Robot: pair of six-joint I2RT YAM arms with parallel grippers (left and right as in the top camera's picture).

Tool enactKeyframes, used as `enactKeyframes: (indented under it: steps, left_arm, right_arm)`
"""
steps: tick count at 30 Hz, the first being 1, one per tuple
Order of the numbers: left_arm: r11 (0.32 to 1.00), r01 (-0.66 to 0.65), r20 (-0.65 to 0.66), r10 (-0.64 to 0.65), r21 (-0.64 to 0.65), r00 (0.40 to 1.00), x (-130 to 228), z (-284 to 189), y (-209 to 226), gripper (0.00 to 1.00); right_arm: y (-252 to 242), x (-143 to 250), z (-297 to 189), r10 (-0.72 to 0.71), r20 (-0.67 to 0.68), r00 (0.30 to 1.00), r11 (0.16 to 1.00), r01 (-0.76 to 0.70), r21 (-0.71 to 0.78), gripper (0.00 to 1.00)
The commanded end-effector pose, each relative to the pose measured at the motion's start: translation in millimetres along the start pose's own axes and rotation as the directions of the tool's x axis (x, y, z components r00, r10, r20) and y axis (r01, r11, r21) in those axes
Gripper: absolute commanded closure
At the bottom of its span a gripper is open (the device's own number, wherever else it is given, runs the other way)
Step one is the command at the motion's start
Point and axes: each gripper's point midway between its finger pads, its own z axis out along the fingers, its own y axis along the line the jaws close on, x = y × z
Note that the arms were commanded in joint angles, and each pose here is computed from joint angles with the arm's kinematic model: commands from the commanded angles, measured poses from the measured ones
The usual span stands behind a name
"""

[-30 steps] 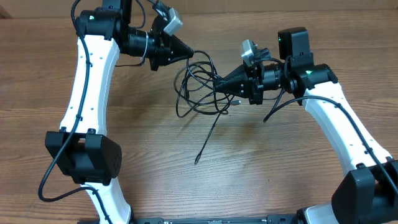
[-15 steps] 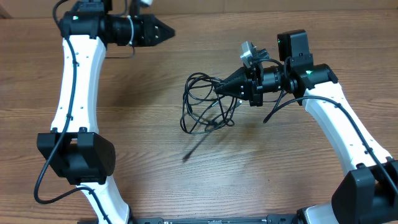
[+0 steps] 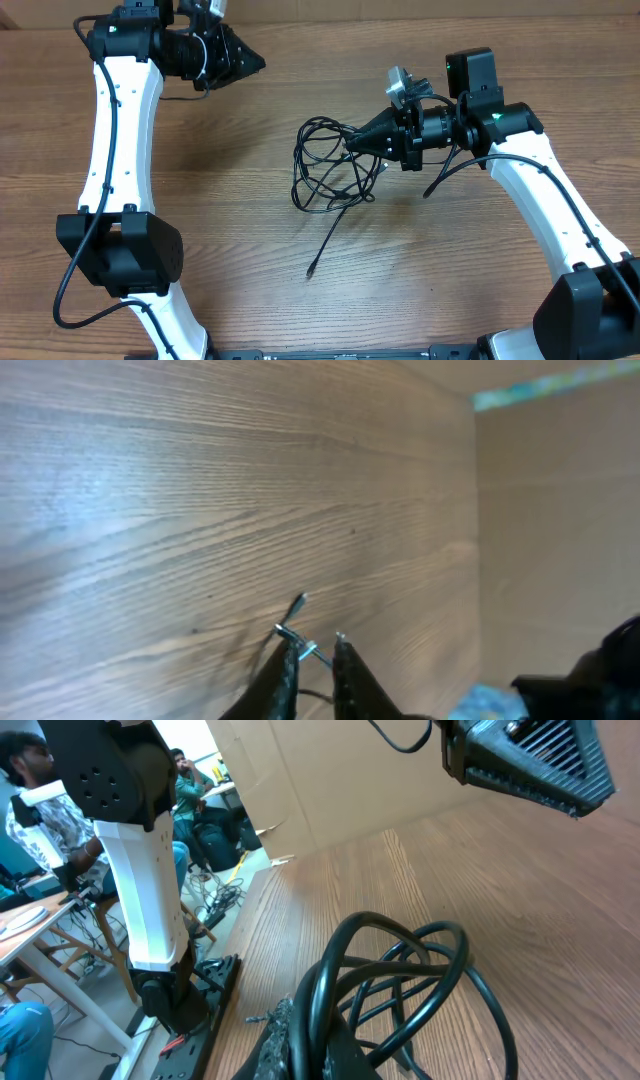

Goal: Untangle cables

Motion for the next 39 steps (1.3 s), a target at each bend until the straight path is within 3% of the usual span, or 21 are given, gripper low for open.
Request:
enactKeyframes:
  steps: [1, 6, 9, 15, 19, 24, 27, 28, 34, 39]
  left_arm:
    - [0.963, -0.263, -0.010, 0.264, 0.054, 0.965, 10, -3, -21, 0.77]
    - [0.849, -0.495, -0.034, 0.509, 0.184, 0.860, 35, 5, -47, 0.63]
    - [0.751, -0.614, -0.044, 0.641, 0.242, 0.766, 54, 12, -59, 0.52]
    - [0.532, -0.778, -0.037, 0.832, 0.335, 0.553, 88, 26, -78, 0.50]
    - [0.443, -0.831, -0.033, 0.887, 0.336, 0.460, 94, 32, -80, 0.51]
    - [0.405, -0.856, -0.046, 0.910, 0.322, 0.413, 94, 32, -74, 0.42]
    - [0.407, -0.857, -0.053, 0.910, 0.316, 0.412, 94, 32, -72, 0.29]
    - [0.410, -0.856, -0.054, 0.908, 0.316, 0.415, 94, 32, -72, 0.02]
    - [0.415, -0.844, -0.040, 0.903, 0.340, 0.428, 97, 31, -76, 0.01]
    - [0.337, -0.855, 0.030, 0.925, 0.395, 0.378, 106, 26, -87, 0.00]
  right_arm:
    - [6, -8, -2, -0.024, 0.015, 1.000, 1.000, 0.024, -0.014, 0.96]
    - [5, -8, -2, -0.028, 0.016, 0.999, 1.000, 0.028, -0.014, 0.96]
    - [5, -8, -2, -0.028, 0.016, 0.999, 1.000, 0.028, -0.014, 0.96]
    - [5, -8, -2, -0.028, 0.016, 0.999, 1.000, 0.028, -0.014, 0.96]
    - [5, -8, -2, -0.027, 0.016, 1.000, 1.000, 0.027, -0.014, 0.96]
    - [5, -8, -2, -0.027, 0.016, 1.000, 1.000, 0.027, -0.014, 0.96]
    - [3, -7, -2, -0.027, 0.009, 1.000, 1.000, 0.027, -0.002, 0.96]
    - [3, -6, -2, -0.027, 0.006, 1.000, 1.000, 0.027, 0.001, 0.96]
    - [3, -6, -2, -0.027, 0.006, 1.000, 1.000, 0.027, 0.002, 0.96]
    - [3, -6, -2, -0.025, 0.005, 1.000, 1.000, 0.025, 0.002, 0.96]
